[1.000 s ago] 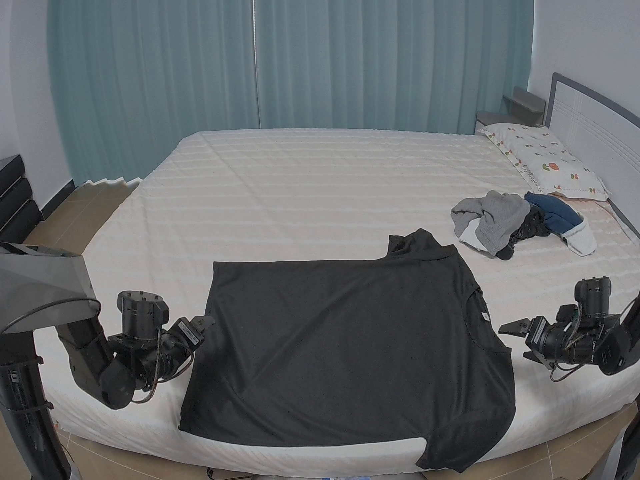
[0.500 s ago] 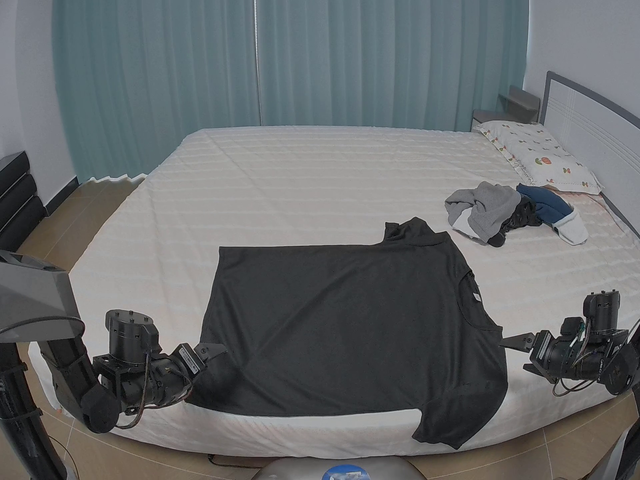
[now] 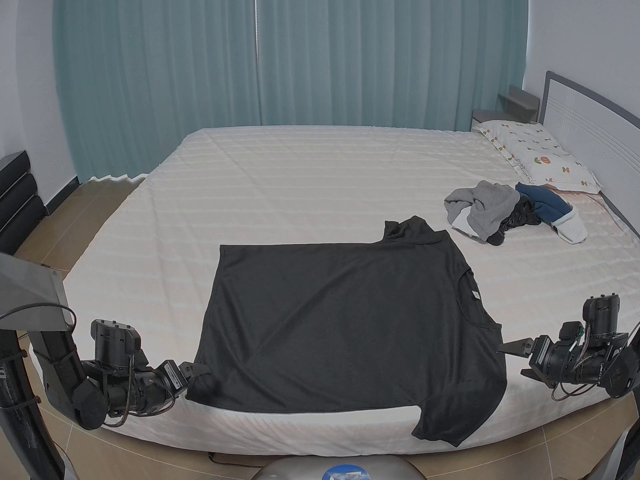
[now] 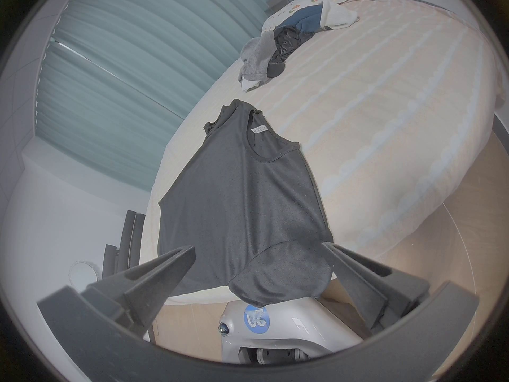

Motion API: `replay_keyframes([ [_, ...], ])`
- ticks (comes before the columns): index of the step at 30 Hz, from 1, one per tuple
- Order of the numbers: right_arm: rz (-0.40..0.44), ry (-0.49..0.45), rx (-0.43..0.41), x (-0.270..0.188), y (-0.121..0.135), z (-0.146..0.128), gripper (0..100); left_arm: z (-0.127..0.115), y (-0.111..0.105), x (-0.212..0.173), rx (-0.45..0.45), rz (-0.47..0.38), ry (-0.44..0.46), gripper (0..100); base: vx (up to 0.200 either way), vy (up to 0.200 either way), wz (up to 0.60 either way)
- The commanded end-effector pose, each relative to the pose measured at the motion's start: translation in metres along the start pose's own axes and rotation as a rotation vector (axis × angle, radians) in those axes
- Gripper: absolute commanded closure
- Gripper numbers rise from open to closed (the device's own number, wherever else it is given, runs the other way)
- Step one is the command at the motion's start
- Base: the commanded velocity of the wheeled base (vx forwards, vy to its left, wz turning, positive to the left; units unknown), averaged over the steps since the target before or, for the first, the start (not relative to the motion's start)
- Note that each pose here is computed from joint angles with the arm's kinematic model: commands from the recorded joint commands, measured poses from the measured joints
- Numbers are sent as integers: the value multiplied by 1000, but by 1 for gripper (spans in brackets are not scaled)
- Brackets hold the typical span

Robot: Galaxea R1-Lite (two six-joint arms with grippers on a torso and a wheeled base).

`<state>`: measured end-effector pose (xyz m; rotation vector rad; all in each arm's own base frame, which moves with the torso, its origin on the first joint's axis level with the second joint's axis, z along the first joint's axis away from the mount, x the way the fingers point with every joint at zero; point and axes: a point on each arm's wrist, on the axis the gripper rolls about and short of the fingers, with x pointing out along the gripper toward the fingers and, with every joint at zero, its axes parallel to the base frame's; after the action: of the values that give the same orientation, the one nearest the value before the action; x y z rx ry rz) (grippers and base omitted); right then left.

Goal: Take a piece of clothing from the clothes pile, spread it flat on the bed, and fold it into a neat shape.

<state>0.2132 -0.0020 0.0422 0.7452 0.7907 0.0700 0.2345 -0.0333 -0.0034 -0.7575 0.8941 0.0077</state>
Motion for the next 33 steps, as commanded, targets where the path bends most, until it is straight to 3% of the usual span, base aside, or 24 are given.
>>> replay_keyframes([
  [1,-4,6,3,1,-1,-1,0,-3,4,9,-5,23,25,0,0,0,0],
  [23,-10,11,1,3,-2,-1,0,-11,-9,28,53,53,13,0,0,0,0],
  [24,-9,11,1,3,-2,-1,0,-12,-9,28,53,54,14,100,0,0,0],
  [33,-9,7,-7,1,-2,-1,0,-16,-2,22,36,95,15,100,0,0,0],
])
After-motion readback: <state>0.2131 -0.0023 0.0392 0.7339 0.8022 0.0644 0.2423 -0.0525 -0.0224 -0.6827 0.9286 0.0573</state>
